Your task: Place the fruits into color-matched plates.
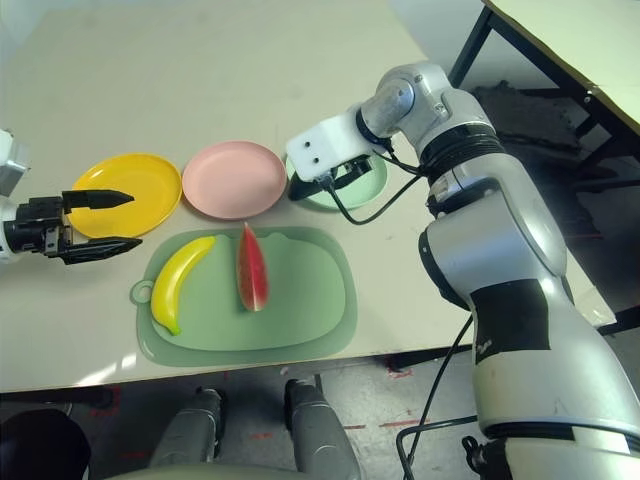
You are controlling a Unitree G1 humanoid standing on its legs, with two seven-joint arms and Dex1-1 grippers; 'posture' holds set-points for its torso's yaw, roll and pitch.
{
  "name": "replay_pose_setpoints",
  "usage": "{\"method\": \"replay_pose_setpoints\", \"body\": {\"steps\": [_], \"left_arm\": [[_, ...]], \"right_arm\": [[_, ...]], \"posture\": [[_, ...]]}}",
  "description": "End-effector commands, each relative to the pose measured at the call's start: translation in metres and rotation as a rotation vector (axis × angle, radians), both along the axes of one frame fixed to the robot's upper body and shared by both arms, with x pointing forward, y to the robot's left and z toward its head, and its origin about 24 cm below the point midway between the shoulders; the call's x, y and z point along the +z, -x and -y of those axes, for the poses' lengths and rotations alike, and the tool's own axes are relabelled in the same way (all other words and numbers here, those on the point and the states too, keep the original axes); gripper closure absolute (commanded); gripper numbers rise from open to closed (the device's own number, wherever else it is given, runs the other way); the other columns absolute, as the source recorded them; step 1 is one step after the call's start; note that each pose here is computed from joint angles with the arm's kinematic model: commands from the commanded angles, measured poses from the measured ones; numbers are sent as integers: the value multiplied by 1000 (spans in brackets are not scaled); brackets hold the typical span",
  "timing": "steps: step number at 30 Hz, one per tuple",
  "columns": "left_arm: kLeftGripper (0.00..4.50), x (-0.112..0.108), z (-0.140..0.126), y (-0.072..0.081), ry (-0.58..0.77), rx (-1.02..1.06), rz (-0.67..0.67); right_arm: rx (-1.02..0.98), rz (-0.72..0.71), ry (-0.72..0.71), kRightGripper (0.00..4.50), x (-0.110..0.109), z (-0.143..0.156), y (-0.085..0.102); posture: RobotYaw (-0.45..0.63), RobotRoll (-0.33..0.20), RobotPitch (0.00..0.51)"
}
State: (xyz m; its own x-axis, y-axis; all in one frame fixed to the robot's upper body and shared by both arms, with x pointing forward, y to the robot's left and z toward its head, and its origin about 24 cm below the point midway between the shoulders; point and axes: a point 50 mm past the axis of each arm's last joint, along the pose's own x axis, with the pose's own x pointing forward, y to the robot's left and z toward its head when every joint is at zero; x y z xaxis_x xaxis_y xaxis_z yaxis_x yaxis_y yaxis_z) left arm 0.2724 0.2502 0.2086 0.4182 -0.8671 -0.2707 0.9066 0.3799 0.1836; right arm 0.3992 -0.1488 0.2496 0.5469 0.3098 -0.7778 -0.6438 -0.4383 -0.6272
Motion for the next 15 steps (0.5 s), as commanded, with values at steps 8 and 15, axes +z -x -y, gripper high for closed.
{"method": "replay_pose_setpoints", "body": {"steps": [8,15], "left_arm": [[0,4,14,3,-45,-7,-36],[0,5,22,6,-65,-11,-42]], "right_arm": [[-183,80,52,1488,-8,12,-11],[-205,75,38,1488,-11,11,-12]], "posture": [[-11,0,197],[-5,0,199]]}}
